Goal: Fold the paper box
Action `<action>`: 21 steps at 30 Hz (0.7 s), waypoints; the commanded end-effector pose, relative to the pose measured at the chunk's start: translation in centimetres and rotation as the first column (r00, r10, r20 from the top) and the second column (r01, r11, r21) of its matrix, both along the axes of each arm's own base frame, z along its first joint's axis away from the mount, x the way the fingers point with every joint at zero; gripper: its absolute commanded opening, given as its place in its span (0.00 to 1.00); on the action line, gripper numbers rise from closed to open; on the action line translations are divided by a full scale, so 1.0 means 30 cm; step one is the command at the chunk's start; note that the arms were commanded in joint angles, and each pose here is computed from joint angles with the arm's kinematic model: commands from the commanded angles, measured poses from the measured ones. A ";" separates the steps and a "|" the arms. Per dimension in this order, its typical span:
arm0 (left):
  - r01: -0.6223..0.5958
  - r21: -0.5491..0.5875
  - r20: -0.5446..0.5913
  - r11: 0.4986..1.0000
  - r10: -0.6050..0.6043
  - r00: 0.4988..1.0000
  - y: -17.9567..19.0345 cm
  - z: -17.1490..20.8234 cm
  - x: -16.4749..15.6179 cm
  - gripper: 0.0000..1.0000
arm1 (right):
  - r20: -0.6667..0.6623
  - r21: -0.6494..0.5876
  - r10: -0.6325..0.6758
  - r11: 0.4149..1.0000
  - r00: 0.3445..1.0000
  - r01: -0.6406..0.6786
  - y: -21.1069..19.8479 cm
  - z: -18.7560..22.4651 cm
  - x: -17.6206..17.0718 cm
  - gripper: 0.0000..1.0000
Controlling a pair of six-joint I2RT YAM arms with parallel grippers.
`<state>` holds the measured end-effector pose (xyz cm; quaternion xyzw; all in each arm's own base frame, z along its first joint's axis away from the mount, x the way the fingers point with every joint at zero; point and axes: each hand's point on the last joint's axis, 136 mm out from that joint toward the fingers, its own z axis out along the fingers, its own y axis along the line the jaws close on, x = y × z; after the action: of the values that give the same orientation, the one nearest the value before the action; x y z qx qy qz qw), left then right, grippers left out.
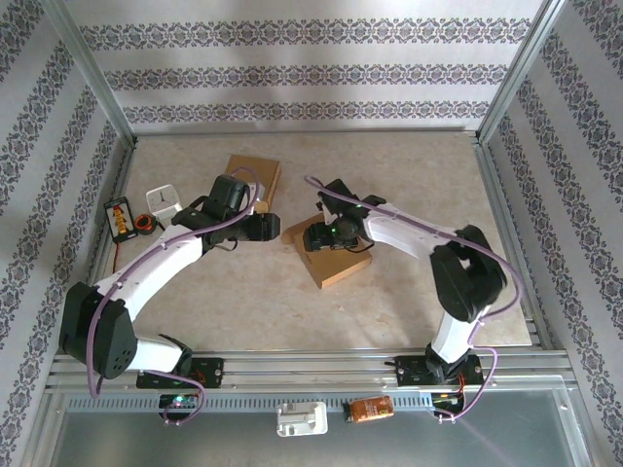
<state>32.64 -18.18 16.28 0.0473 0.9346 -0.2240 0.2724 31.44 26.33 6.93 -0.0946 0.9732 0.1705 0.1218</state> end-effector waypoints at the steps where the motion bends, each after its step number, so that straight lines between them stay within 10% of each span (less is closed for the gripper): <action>1: -0.007 -0.018 0.030 1.000 0.008 1.000 0.017 0.023 -0.005 0.62 | 0.041 -0.104 -0.002 0.995 0.999 0.007 -0.035 -0.012 0.022 0.74; 11: -0.051 -0.116 -0.006 0.992 0.051 0.999 -0.012 -0.024 0.013 0.63 | 0.232 0.152 -0.061 0.988 0.971 0.025 -0.044 0.356 0.095 0.92; 21: 0.111 -0.100 -0.037 0.989 -0.116 0.993 -0.106 -0.104 0.176 0.67 | 0.137 0.014 -0.256 0.966 0.957 0.256 -0.335 0.250 0.071 0.98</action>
<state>36.19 -19.77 11.82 0.0232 0.9360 -0.2647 0.2306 35.85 18.21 16.39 -0.0158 0.9544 0.1627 0.2500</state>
